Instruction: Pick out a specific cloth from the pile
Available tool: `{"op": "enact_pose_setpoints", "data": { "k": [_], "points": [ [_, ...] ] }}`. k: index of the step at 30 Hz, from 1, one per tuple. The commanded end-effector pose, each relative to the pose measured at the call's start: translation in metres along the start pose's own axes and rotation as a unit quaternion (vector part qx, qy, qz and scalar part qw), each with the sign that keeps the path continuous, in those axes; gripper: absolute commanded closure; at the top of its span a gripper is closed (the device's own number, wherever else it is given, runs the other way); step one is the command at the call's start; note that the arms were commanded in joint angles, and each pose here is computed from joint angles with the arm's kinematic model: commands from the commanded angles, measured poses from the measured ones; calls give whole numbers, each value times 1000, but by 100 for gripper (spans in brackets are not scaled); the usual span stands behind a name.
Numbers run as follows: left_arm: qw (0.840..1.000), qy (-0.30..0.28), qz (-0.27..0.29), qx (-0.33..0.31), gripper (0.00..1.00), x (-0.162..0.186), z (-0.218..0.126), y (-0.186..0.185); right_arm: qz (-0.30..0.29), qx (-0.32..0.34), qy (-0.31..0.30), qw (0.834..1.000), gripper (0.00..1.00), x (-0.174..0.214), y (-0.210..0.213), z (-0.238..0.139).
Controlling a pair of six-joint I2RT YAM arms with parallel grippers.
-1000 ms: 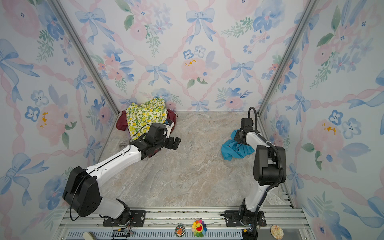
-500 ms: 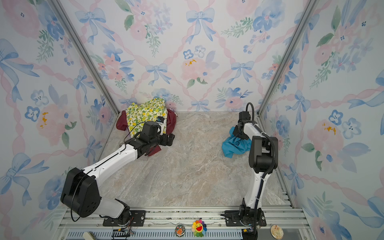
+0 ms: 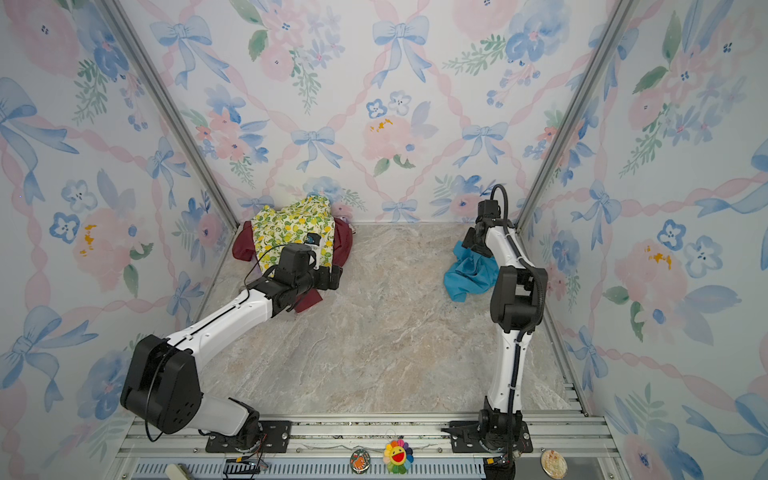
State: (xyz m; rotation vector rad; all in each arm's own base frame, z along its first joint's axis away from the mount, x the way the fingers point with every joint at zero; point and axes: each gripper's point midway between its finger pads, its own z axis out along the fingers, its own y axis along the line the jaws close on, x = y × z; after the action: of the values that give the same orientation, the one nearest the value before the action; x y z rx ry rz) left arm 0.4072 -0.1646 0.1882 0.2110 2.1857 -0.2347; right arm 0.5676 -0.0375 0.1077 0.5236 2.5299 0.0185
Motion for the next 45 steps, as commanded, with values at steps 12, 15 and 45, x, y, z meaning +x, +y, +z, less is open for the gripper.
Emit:
{"op": "enact_pose_setpoints", "data": {
  "k": [12, 15, 45],
  "points": [
    [984, -134, -61, -98, 2, -39, -52, 56, -62, 7, -103, 993, 2, -15, 3, -130],
    [974, -171, -79, -125, 2, -42, -66, 71, -85, 8, -146, 986, 3, -12, 4, -160],
    [855, -192, -204, -436, 2, 85, -87, 229, -63, -24, -366, 928, 3, 147, -70, -182]
  ]
}}
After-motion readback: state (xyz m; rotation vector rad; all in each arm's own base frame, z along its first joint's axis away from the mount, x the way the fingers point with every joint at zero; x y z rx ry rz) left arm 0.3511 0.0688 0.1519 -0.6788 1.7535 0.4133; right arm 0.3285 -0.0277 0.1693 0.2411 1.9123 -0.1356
